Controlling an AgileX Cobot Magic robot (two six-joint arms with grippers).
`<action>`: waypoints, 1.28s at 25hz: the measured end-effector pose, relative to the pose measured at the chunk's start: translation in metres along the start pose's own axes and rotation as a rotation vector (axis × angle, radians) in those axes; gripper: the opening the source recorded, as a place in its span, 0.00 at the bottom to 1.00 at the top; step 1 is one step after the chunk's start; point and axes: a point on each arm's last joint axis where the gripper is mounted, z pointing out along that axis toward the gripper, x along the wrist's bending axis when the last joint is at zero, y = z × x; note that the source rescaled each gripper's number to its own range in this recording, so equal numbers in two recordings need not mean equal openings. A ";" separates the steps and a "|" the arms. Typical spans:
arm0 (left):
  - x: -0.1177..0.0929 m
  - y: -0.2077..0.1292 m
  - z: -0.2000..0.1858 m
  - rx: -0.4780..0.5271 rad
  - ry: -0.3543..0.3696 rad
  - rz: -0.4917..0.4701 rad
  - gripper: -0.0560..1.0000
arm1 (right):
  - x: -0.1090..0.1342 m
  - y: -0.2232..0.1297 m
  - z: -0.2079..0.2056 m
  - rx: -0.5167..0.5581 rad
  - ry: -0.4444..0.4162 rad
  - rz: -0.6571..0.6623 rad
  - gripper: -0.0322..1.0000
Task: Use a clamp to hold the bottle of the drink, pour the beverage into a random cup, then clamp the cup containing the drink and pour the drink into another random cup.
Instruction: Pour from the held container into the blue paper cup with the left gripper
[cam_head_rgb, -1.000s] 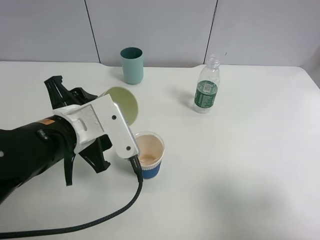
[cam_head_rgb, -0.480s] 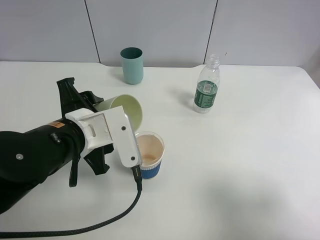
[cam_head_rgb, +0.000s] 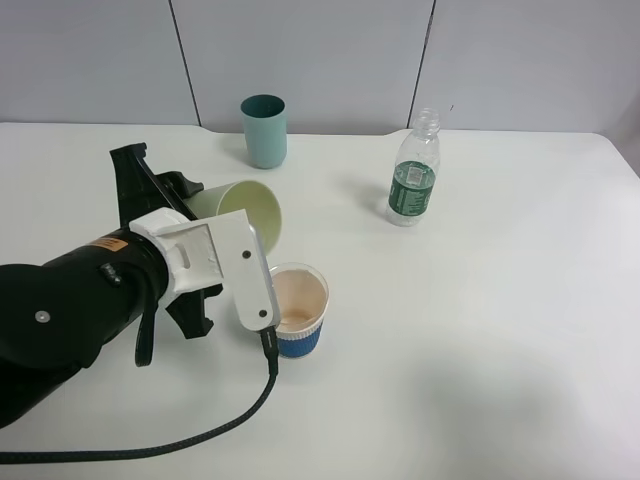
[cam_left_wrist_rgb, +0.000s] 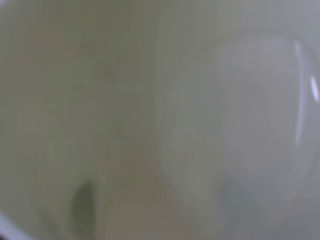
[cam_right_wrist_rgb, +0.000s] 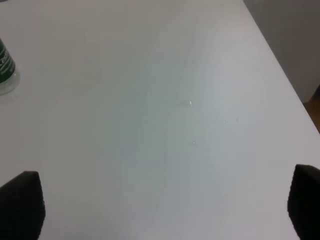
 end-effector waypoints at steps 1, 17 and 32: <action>0.000 0.000 0.000 -0.005 0.004 0.007 0.05 | 0.000 0.000 0.000 0.000 0.000 0.000 0.97; 0.005 0.005 0.000 -0.049 0.057 0.079 0.05 | 0.000 0.000 0.000 0.000 0.000 0.000 0.97; 0.009 0.003 0.000 -0.026 0.104 0.118 0.05 | 0.000 0.000 0.000 0.000 0.000 0.000 0.97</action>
